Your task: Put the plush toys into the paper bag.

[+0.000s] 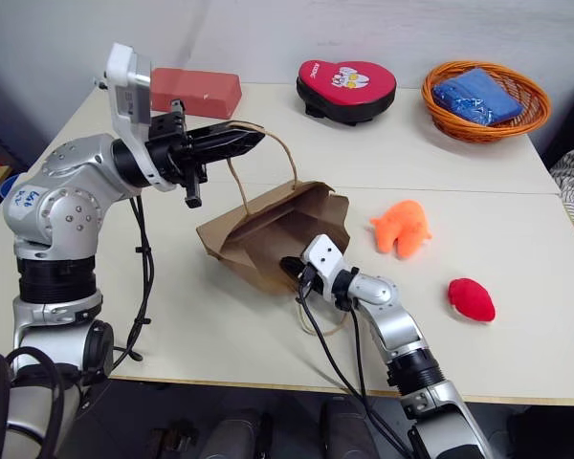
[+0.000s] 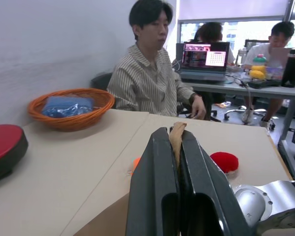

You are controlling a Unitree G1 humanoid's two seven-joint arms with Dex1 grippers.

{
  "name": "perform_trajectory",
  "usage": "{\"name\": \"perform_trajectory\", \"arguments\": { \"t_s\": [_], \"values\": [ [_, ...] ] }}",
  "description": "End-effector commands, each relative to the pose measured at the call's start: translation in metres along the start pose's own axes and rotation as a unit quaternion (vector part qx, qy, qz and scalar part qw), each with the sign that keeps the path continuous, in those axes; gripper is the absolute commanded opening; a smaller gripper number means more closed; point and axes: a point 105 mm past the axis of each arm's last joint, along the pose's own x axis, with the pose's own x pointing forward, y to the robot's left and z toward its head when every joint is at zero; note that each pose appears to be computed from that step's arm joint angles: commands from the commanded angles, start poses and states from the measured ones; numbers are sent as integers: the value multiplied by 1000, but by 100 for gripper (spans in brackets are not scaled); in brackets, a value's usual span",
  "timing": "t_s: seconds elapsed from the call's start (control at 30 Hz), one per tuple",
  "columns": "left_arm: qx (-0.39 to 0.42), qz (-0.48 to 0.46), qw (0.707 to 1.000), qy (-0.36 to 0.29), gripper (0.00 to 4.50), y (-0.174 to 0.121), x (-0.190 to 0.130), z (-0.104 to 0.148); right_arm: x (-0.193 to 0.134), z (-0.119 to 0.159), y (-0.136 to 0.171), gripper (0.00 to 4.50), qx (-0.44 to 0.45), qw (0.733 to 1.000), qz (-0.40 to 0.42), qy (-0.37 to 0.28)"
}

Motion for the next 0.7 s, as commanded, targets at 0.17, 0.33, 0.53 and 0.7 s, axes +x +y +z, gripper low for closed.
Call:
{"name": "perform_trajectory", "arguments": {
  "t_s": [0.17, 0.33, 0.53, 0.7],
  "values": [
    [5, -1, 1000, -15, 0, -4, 3, 0, -13, 22, 0, 1, 12, 998, 10, -63],
    [6, -11, 1000, -4, 0, -8, 8, -9, -45, 53, -2, 120, -13, 993, 36, -107],
    [5, -18, 1000, -4, 0, -10, 11, -13, -115, 80, -13, 324, 47, 987, 44, -148],
    [2, -25, 1000, -8, 0, -15, 15, -16, -167, 63, -74, 447, 83, 989, -99, -67]
  ]
}}
